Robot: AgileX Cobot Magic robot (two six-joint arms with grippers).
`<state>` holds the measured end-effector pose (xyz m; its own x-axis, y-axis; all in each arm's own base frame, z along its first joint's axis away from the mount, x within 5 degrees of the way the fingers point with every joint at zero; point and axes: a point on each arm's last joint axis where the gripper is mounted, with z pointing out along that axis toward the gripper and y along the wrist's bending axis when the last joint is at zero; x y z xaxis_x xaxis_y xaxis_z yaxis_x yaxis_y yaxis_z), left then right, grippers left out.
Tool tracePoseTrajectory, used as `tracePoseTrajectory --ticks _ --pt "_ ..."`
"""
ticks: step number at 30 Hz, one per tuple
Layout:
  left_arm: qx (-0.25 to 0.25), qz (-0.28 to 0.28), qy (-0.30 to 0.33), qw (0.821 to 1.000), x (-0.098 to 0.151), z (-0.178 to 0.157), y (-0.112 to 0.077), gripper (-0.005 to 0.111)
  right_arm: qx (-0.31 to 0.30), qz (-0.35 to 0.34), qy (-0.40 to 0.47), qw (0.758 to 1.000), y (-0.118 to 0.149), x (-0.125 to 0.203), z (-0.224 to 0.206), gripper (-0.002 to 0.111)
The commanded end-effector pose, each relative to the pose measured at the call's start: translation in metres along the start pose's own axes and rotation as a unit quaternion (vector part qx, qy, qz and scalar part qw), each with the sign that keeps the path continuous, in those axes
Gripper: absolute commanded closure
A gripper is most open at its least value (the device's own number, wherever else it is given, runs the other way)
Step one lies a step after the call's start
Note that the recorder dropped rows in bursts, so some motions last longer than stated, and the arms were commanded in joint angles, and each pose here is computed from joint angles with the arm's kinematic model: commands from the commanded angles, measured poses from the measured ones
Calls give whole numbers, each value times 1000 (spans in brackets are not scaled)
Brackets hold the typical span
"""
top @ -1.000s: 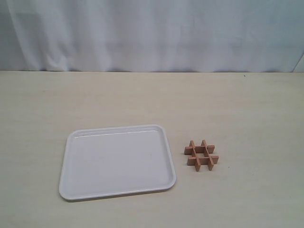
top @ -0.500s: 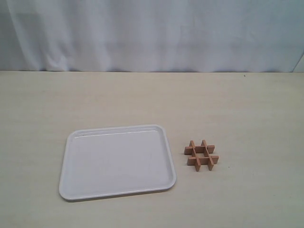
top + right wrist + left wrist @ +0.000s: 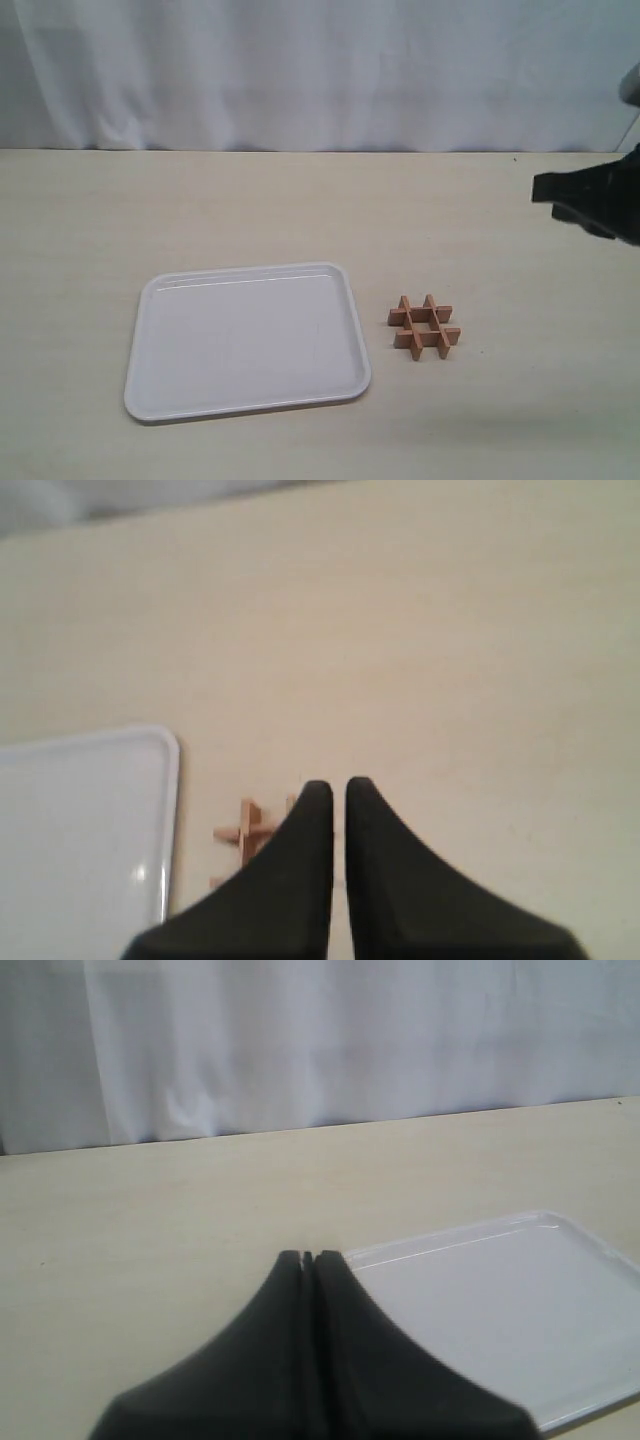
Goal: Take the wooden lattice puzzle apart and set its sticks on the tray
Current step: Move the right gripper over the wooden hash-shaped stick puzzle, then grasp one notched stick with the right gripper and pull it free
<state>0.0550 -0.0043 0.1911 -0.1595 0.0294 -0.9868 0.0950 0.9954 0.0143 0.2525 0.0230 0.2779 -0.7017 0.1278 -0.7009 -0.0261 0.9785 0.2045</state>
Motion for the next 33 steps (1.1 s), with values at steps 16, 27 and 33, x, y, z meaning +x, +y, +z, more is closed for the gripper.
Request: tracePoseTrajectory --ticks 16,27,33 --pt "0 -2 -4 1000 0 0 0 107 80 -120 339 930 54 49 128 102" --pt "0 -2 -4 1000 0 0 0 107 56 -89 318 942 59 55 151 77" --pt "0 -2 -4 1000 0 0 0 107 60 -87 328 939 57 61 159 77"
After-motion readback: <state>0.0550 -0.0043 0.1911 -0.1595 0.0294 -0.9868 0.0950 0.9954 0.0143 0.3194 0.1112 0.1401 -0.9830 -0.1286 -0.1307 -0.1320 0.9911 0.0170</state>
